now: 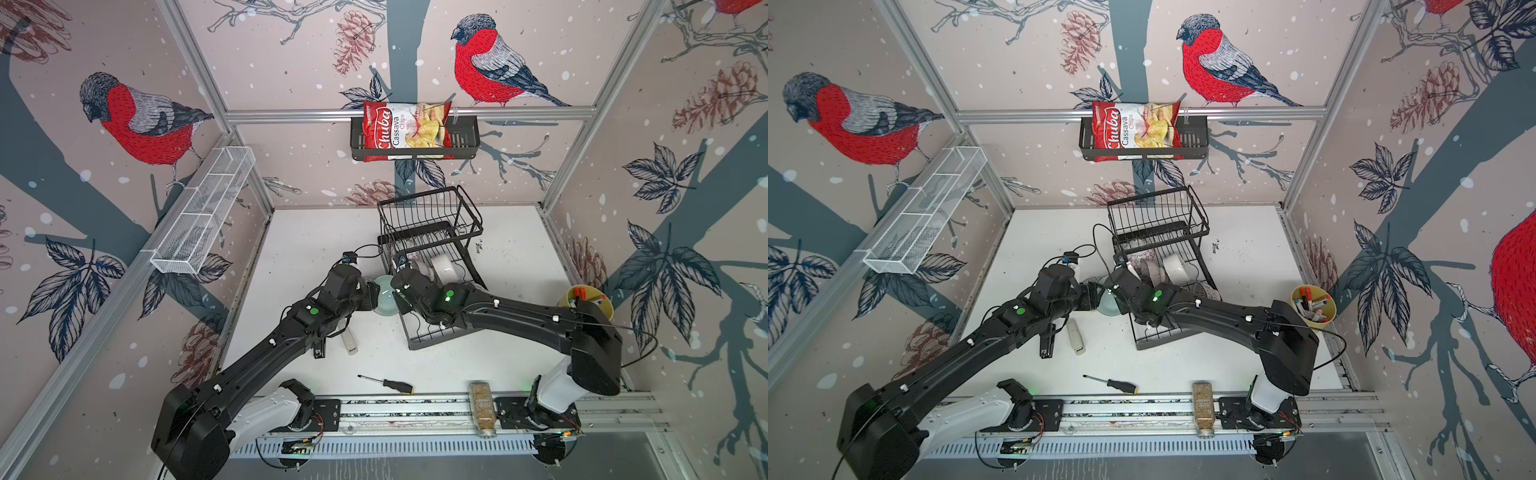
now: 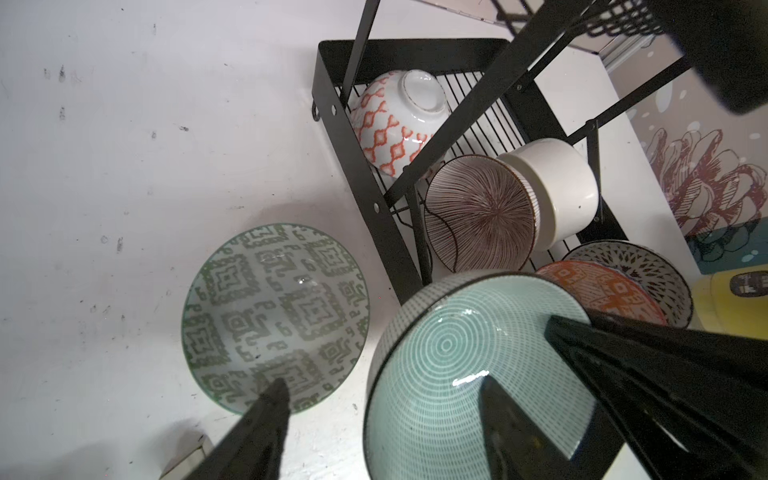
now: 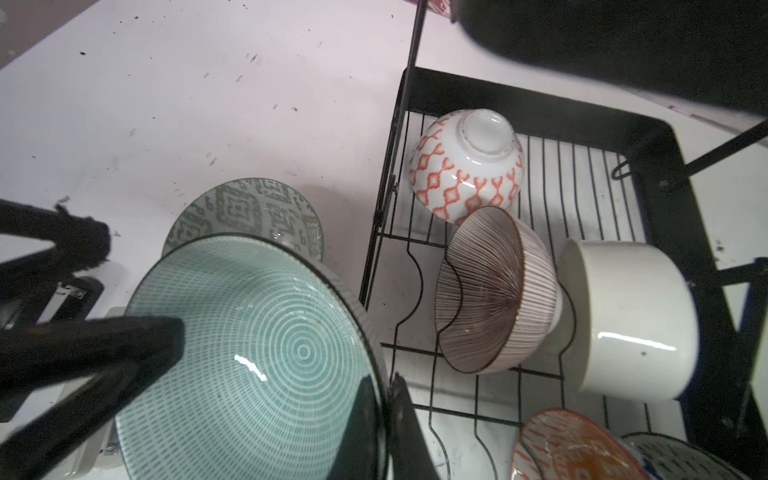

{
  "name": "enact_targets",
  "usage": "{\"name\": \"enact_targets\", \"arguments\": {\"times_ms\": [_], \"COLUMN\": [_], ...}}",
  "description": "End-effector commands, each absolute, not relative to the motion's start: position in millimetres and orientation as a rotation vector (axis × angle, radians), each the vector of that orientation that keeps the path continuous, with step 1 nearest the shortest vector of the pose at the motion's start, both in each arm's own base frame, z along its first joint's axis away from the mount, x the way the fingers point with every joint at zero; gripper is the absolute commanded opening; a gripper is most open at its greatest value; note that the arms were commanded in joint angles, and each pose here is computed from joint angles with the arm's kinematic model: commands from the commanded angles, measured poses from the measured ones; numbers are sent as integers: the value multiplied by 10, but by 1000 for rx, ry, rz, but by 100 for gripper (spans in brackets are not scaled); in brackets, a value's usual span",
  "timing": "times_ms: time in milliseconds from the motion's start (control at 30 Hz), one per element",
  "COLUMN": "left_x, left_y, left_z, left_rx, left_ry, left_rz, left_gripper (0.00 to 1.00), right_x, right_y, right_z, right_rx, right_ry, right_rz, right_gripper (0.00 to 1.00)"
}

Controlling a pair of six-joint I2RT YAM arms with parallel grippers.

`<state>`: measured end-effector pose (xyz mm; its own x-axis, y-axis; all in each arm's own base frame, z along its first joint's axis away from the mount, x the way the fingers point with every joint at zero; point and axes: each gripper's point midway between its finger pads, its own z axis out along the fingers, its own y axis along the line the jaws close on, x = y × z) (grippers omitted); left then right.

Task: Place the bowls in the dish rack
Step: 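Open the left gripper and draw back while the right carries the bowl to the rack, then lower the green-lined bowl on edge into the lower rack with the right gripper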

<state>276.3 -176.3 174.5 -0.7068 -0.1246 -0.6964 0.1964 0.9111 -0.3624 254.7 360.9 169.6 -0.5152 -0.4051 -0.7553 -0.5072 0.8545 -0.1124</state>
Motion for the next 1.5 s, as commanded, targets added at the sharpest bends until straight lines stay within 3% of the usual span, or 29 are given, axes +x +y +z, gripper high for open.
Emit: {"name": "enact_targets", "arguments": {"times_ms": [0, 133, 633, 1467], "left_x": [2813, 2787, 2798, 2877], "left_y": [-1739, -1677, -1526, -1406], "left_z": [1885, 1937, 1793, 1634], "left_rx": [25, 8, -29, -49], "left_ry": [2216, 2176, 2193, 2219], "left_rz": [-550, -547, -501, -503], "left_gripper": [83, 87, 89, 89], "right_x": [2626, 2598, 2590, 2563], "right_y": [3444, 3296, 2696, 2419], "right_z": [1873, 1934, 1944, 1538], "right_rx": [-598, -598, -631, -824], "right_ry": [2086, 2037, 1904, 1776], "right_rz": [-17, -168, -608, -985], "right_gripper": [0, 0, 0, 0]}}
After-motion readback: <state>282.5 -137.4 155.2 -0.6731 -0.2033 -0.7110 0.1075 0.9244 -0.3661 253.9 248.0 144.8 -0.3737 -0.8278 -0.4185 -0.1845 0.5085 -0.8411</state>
